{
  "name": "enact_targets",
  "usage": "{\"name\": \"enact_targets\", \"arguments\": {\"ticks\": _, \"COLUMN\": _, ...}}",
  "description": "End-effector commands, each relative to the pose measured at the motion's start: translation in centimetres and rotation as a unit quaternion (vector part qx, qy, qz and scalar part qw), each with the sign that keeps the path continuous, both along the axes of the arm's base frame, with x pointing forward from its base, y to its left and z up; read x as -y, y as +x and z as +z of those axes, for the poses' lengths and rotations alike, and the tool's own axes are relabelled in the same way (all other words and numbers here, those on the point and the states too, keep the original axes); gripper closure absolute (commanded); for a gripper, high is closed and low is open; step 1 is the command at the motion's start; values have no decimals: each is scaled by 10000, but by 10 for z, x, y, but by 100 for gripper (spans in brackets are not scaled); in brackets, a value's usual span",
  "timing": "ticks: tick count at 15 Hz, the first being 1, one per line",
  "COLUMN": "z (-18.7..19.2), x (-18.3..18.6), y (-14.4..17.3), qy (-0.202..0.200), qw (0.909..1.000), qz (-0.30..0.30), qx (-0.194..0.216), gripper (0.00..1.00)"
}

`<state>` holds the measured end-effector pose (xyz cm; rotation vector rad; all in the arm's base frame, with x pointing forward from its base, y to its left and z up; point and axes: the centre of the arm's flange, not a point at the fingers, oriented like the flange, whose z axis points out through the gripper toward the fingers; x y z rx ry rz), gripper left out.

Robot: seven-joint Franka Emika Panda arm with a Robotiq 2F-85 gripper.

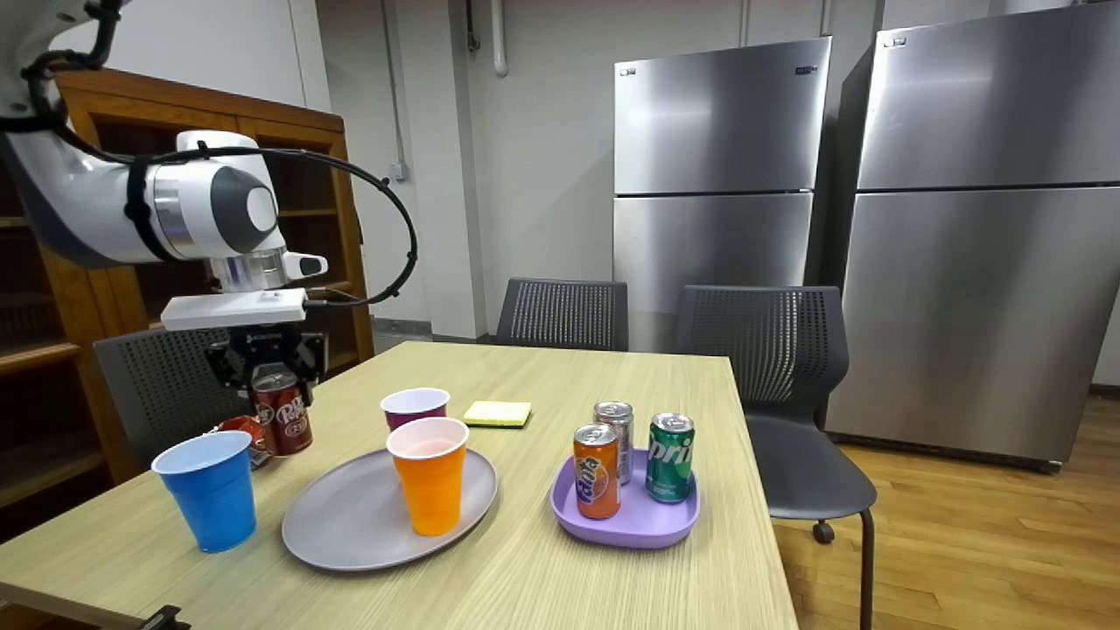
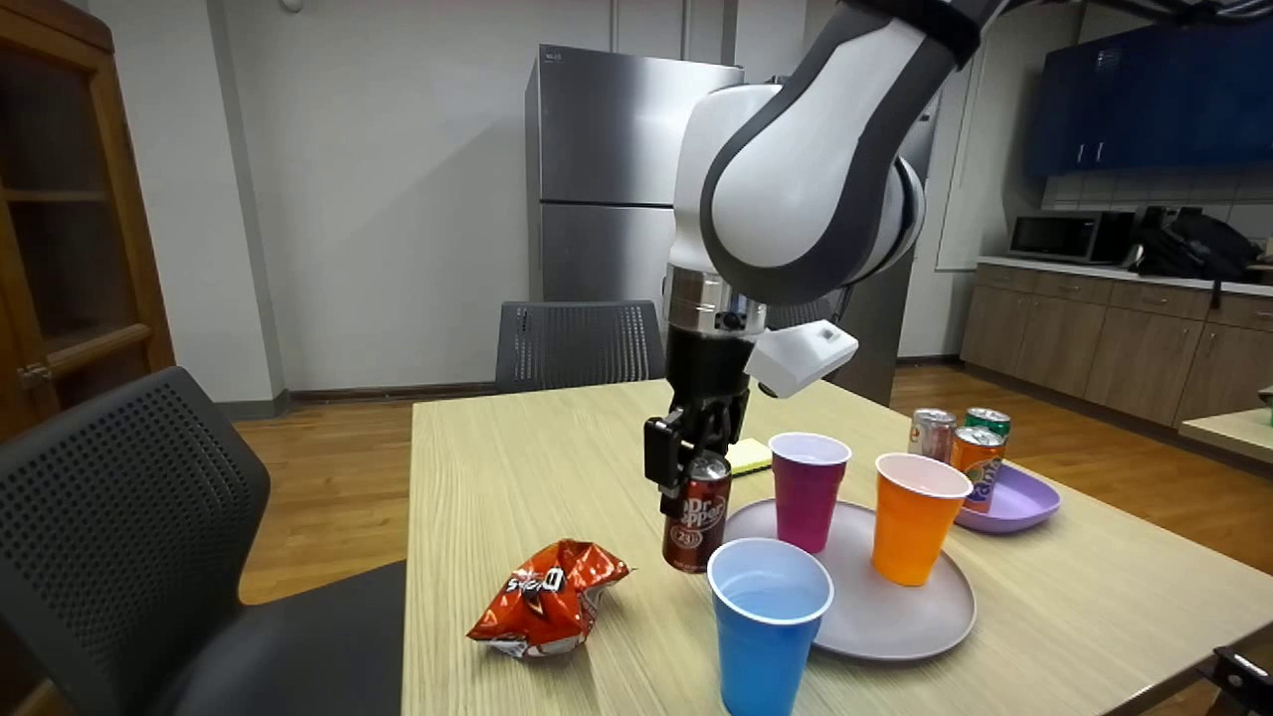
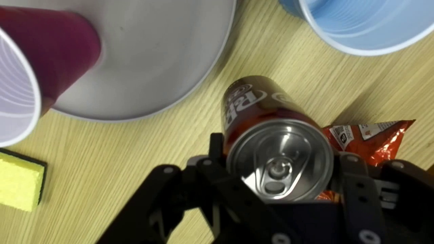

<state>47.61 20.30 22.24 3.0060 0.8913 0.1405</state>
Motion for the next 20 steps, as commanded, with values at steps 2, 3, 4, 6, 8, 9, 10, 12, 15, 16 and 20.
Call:
{"name": "enact_targets", "arguments": {"ticks": 2, "z": 47, "x": 19, "y": -3, "qy": 174, "qw": 9998, "qz": 30, "qx": 108, "gripper": 62}}
{"name": "enact_targets", "arguments": {"ticks": 3, "z": 52, "x": 22, "y": -1, "qy": 200, "qw": 9997, "qz": 4, "qx": 124, "gripper": 62}}
{"name": "enact_targets", "arguments": {"ticks": 4, "z": 57, "x": 26, "y": 2, "qy": 233, "qw": 9997, "qz": -6, "qx": 117, "gripper": 62}}
{"name": "enact_targets", "arguments": {"ticks": 6, "z": 67, "x": 35, "y": 5, "qy": 273, "qw": 9995, "qz": -60, "qx": 137, "gripper": 62}}
{"name": "enact_targets", "arguments": {"ticks": 8, "z": 78, "x": 45, "y": 7, "qy": 310, "qw": 9993, "qz": -120, "qx": 167, "gripper": 62}}
{"name": "enact_targets", "arguments": {"ticks": 9, "z": 84, "x": 51, "y": 7, "qy": 342, "qw": 9992, "qz": -136, "qx": 159, "gripper": 62}}
{"name": "enact_targets", "arguments": {"ticks": 10, "z": 90, "x": 56, "y": 6, "qy": 379, "qw": 9990, "qz": -165, "qx": 174, "gripper": 62}}
{"name": "enact_targets", "arguments": {"ticks": 12, "z": 100, "x": 68, "y": 6, "qy": 442, "qw": 9986, "qz": -221, "qx": 196, "gripper": 62}}
{"name": "enact_targets", "arguments": {"ticks": 15, "z": 115, "x": 85, "y": 5, "qy": 484, "qw": 9979, "qz": -349, "qx": 238, "gripper": 62}}
{"name": "enact_targets", "arguments": {"ticks": 16, "z": 119, "x": 91, "y": 4, "qy": 490, "qw": 9977, "qz": -394, "qx": 253, "gripper": 62}}
{"name": "enact_targets", "arguments": {"ticks": 20, "z": 136, "x": 118, "y": 0, "qy": 531, "qw": 9960, "qz": -626, "qx": 344, "gripper": 62}}
